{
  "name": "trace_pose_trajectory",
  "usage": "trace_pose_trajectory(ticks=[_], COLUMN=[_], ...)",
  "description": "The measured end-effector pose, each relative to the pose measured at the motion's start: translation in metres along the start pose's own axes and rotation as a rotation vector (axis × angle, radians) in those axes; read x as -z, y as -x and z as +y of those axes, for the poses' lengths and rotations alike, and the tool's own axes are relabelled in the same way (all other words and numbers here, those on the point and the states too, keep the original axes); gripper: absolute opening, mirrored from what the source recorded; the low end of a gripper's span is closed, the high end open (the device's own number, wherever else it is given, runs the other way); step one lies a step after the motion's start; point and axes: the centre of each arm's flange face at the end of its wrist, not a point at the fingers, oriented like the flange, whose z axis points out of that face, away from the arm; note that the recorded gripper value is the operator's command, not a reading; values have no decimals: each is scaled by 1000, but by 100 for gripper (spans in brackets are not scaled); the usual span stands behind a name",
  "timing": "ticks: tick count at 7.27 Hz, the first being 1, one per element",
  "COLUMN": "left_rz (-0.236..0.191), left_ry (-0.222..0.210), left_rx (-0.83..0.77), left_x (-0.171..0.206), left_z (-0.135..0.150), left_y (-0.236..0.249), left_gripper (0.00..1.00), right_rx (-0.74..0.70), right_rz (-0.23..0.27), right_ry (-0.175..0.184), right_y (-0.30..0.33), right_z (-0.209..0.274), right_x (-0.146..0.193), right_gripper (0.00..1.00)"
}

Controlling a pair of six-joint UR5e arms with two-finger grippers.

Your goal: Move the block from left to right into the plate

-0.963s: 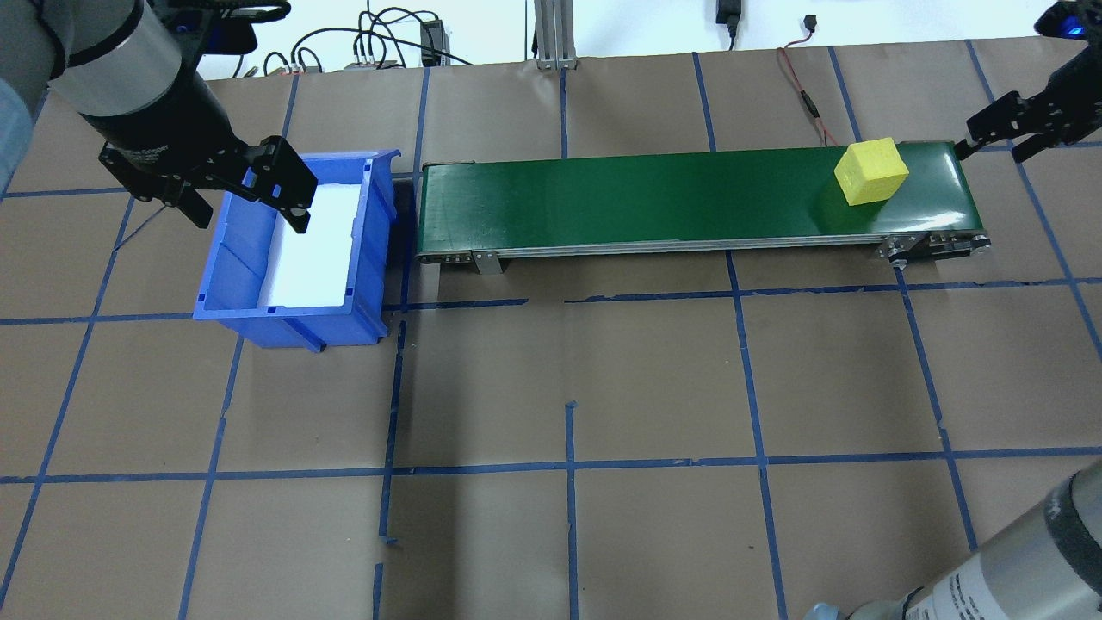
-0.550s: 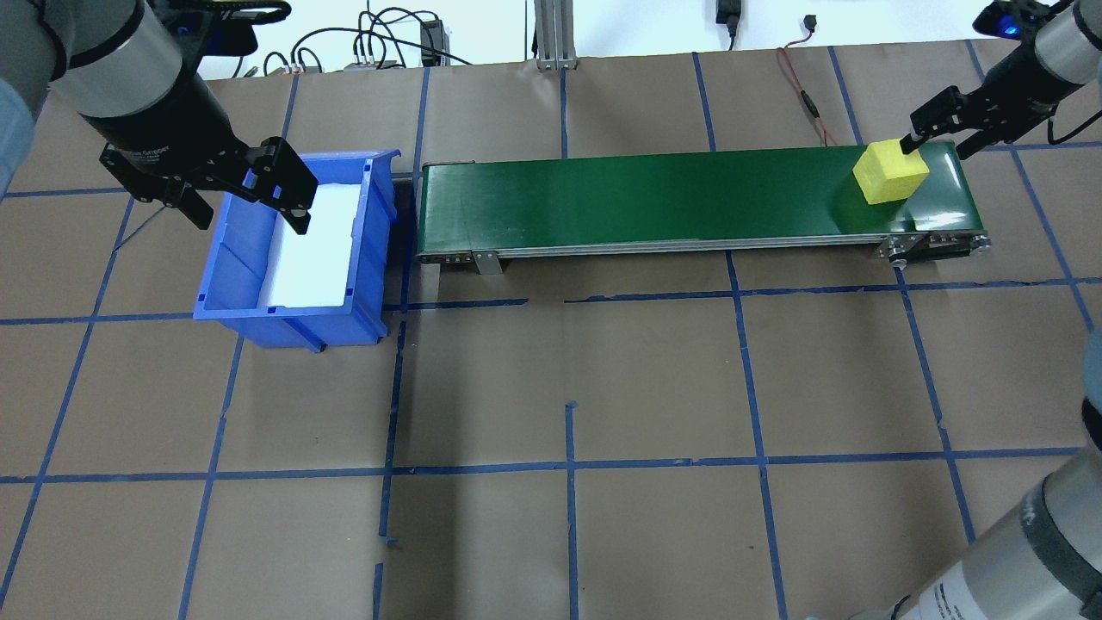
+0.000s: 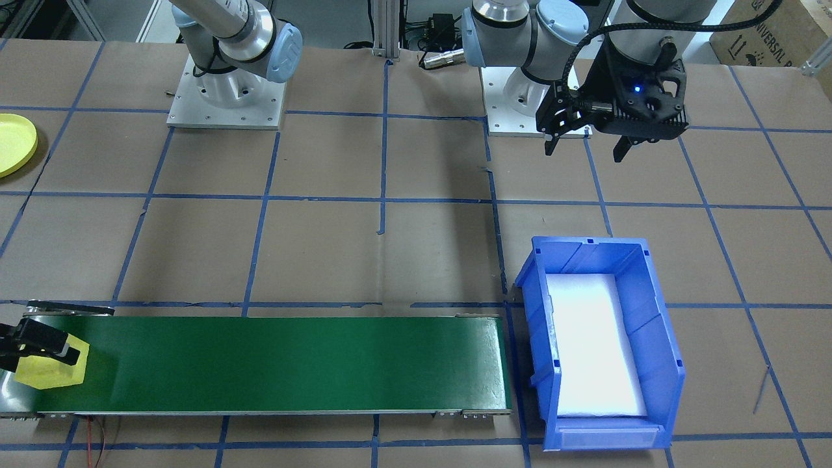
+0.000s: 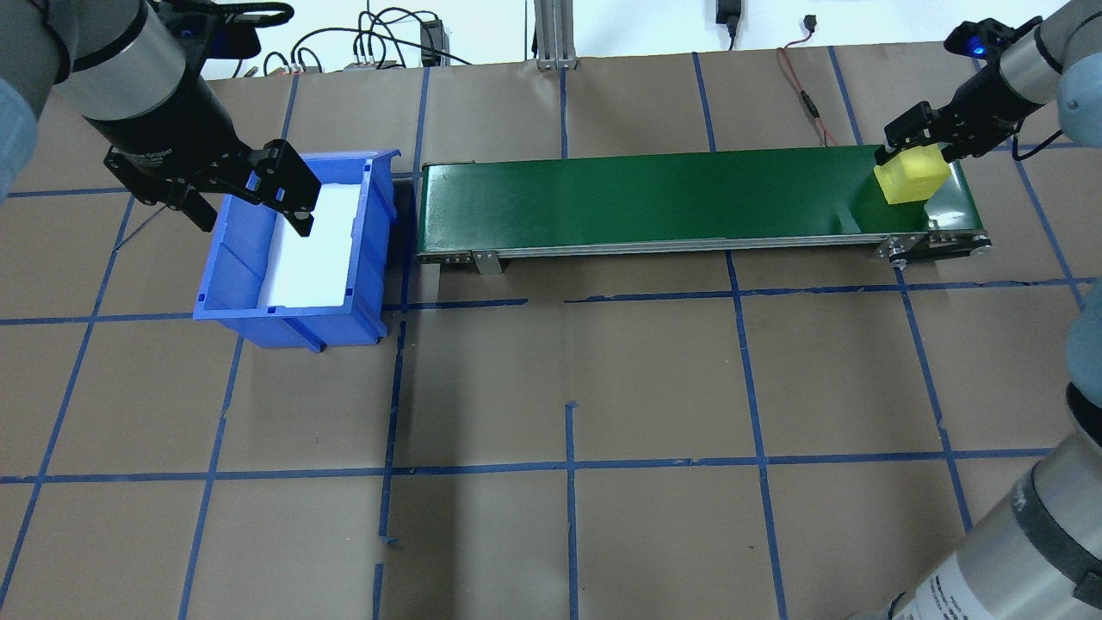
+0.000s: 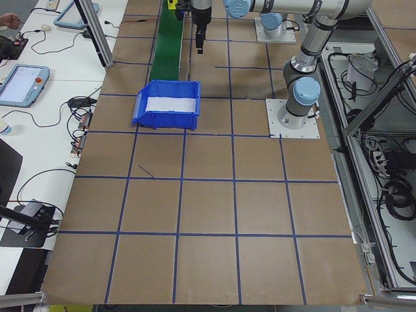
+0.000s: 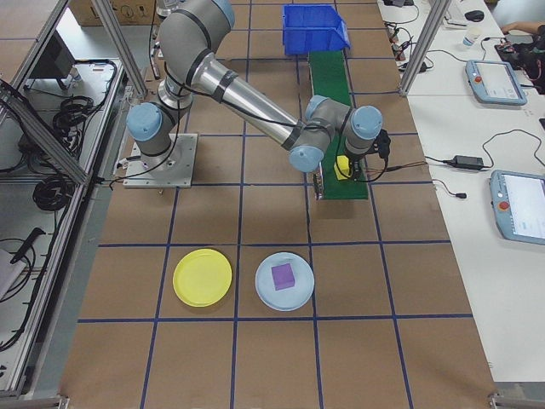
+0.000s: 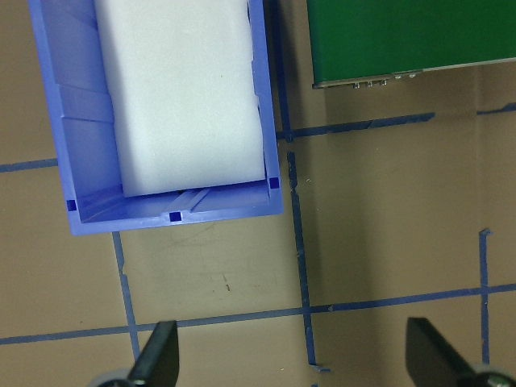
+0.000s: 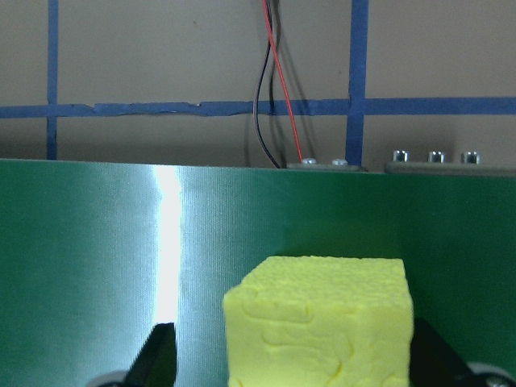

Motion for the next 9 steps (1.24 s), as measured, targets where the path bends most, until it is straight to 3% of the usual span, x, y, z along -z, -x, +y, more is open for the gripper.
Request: trace_pose_trajectory(ticks=[1,3,4,7,8,9], left_rz=[1,2,2,2,2,2], left_ry=[0,0,-1,-1,-1,0], left_rx=[0,0,0,0,0,0], left_x=[0,0,0,0,0,-1], left_z=[0,0,0,0,0,0], left_y=[0,0,0,0,0,0], left_gripper=[100,100,100,100,100,100], right_rx=[-1,-13,-30,-49,-39,-7], right_rz=[27,81,97,178,214,247], right_ry=[16,51,47,20,28,59], right_y=[-4,-10,-11,-8,-8,-19], right_z=[4,12,12,11,17,32], right_x=[-7,-17,-15,18,33,51], right_gripper=[90,56,44,38,38,38])
